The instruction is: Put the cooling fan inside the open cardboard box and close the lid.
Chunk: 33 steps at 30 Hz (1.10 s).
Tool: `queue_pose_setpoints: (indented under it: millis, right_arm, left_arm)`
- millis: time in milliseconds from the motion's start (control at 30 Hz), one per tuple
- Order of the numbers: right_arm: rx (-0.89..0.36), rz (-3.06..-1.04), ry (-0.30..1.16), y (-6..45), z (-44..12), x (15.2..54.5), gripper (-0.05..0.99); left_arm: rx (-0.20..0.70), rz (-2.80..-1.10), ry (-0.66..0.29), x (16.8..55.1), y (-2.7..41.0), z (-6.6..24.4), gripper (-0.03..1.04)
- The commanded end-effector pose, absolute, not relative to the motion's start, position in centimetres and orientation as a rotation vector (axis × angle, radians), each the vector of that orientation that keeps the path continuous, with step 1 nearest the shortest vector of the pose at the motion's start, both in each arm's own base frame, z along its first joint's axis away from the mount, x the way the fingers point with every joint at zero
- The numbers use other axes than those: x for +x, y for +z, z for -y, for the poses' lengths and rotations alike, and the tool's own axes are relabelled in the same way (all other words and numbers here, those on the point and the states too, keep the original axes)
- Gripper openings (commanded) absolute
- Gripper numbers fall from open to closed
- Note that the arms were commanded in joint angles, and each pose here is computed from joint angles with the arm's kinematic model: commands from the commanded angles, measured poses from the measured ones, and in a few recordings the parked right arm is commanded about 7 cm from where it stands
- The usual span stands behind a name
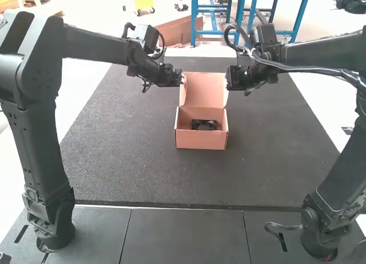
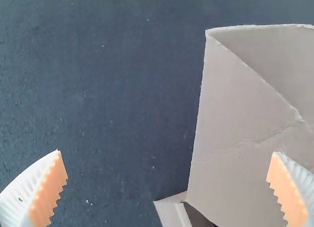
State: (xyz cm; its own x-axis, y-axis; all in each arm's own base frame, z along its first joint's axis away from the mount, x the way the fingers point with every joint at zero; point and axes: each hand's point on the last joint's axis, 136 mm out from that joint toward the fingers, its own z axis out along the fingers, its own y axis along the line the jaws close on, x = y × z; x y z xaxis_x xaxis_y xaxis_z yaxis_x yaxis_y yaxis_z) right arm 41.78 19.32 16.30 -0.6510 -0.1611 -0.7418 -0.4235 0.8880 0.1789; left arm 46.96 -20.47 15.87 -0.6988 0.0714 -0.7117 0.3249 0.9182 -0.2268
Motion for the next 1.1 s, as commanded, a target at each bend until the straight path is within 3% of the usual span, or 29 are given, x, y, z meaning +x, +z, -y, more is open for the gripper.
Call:
queue_pose_setpoints:
  millis: [0, 367, 900, 1067]
  right_arm:
    - [-0.431, -2.267, 0.420, 16.3, -19.7, 40.4, -0.01]
    - [-0.372, -2.247, 0.401, 15.5, -19.0, 38.5, -0.01]
    - [-0.422, -2.299, 0.433, 12.5, -20.0, 35.2, -0.01]
    - [-0.490, -2.339, 0.453, 10.6, -21.0, 33.2, -0.01]
  left_arm:
    - [0.304, -2.277, -0.476, 46.1, 17.8, 21.3, 0.97]
    - [0.304, -2.288, -0.474, 45.0, 17.4, 20.8, 0.97]
    - [0.311, -2.313, -0.484, 43.4, 16.0, 20.4, 0.97]
    - [0.310, -2.325, -0.474, 42.7, 15.6, 20.0, 0.97]
